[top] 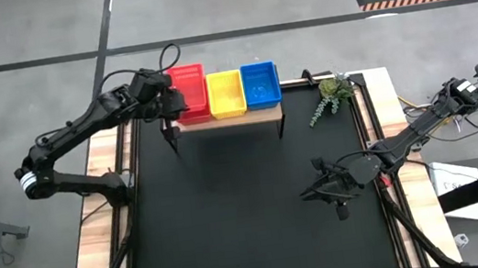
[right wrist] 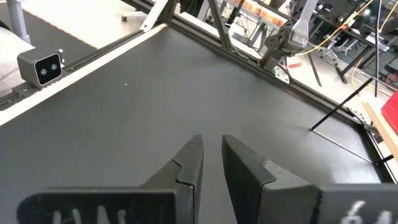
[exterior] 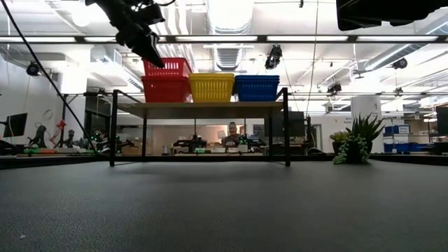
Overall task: Stack baskets on shelf by color
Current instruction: Stack the red bin on top of the red bin on the shelf
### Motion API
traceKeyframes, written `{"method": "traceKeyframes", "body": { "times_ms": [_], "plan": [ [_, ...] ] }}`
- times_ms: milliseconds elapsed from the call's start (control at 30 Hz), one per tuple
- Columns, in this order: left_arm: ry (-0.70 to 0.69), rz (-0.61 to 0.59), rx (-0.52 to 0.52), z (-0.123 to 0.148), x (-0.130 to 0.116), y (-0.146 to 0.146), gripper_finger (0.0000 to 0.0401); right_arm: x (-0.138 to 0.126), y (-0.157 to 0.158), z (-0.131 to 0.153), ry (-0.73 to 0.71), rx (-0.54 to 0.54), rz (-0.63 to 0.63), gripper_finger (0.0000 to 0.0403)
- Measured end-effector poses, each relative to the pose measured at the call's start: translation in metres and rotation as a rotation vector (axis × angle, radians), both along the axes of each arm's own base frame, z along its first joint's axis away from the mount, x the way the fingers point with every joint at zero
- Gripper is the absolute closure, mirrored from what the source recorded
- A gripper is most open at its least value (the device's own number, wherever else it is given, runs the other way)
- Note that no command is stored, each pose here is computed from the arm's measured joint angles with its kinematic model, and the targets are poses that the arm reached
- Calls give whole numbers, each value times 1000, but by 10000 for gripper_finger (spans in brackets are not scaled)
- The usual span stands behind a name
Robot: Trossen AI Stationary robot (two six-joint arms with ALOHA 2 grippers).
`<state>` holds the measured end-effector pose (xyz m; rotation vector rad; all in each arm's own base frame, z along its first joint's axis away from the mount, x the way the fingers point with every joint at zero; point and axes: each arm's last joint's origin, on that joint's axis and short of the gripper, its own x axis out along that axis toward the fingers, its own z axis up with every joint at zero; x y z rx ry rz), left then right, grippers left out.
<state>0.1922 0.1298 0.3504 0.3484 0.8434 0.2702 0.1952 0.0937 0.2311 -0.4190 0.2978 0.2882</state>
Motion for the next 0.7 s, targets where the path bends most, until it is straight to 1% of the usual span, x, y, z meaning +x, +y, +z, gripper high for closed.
{"method": "traceKeyframes", "body": {
  "times_ms": [367, 700],
  "plan": [
    [11, 4, -18, 0, -3, -3, 401, 0, 0, 1, -6, 2, 0, 351],
    [-2, 7, -39, 0, -3, -3, 401, 1, 0, 3, -35, -26, 13, 351]
  ]
}}
